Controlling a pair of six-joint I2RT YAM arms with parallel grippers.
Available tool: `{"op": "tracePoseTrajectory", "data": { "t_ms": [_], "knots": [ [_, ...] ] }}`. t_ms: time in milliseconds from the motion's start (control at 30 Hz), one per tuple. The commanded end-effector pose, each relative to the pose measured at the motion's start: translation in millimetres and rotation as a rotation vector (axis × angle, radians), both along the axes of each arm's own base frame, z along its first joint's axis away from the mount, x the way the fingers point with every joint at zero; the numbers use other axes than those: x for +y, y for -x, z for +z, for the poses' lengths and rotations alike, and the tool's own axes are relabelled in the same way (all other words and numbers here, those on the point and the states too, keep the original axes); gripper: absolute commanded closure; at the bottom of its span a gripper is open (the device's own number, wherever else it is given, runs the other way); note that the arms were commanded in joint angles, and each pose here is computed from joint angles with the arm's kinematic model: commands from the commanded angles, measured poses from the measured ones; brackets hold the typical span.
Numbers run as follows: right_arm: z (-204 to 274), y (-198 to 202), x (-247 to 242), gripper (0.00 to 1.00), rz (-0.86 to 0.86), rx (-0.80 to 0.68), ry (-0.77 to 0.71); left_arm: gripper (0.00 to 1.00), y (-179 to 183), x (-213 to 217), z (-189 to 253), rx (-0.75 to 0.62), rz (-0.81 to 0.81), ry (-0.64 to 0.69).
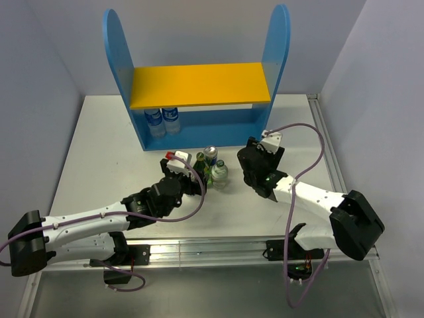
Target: Place and organize the beverage onto the shelf
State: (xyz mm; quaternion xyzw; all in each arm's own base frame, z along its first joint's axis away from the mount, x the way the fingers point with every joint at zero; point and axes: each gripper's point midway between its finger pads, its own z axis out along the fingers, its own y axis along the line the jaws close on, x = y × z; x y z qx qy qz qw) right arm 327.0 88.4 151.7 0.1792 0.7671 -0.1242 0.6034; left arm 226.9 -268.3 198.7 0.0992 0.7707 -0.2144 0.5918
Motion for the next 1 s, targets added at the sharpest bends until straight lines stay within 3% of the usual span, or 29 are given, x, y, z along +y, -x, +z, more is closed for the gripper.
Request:
{"op": "tracePoseTrajectory", "data": {
  "t_ms": [0,67,400,500,533,667,700,767,967],
  "knots": [
    [20,-16,0,0.26,-0.030,-0.065,-0.048,0.01,-2,-5,11,-0.031,-0.002,0.018],
    [17,-17,-2,0.37,-0.040,-0.061,-0.053,0.01,-3,-6,11,-0.031,0.000,0.021],
    [9,-19,-6,0.44,-0.042,-0.040,-0.077,0.01,-3,-6,10,-0.031,0.004,0.023],
    [8,-20,-5,0.56,-0.041,-0.037,-0.078,0.01,-3,-6,7,-0.029,0.005,0.020],
    [6,-20,-5,0.64,-0.040,-0.032,-0.073,0.01,-3,-5,7,-0.029,0.005,0.020],
    [3,-20,-4,0.75,-0.037,-0.023,-0.079,0.01,-4,-3,6,-0.027,0.012,0.019],
    [2,-21,-3,0.88,-0.033,-0.018,-0.075,0.01,-3,-2,6,-0.028,0.012,0.023],
    [2,-21,-2,0.99,-0.033,-0.019,-0.078,0.01,-3,-1,5,-0.030,0.015,0.026],
    [40,-19,4,1.00,0.022,-0.071,-0.085,0.01,-3,3,4,-0.033,0.028,0.020]
  ]
}}
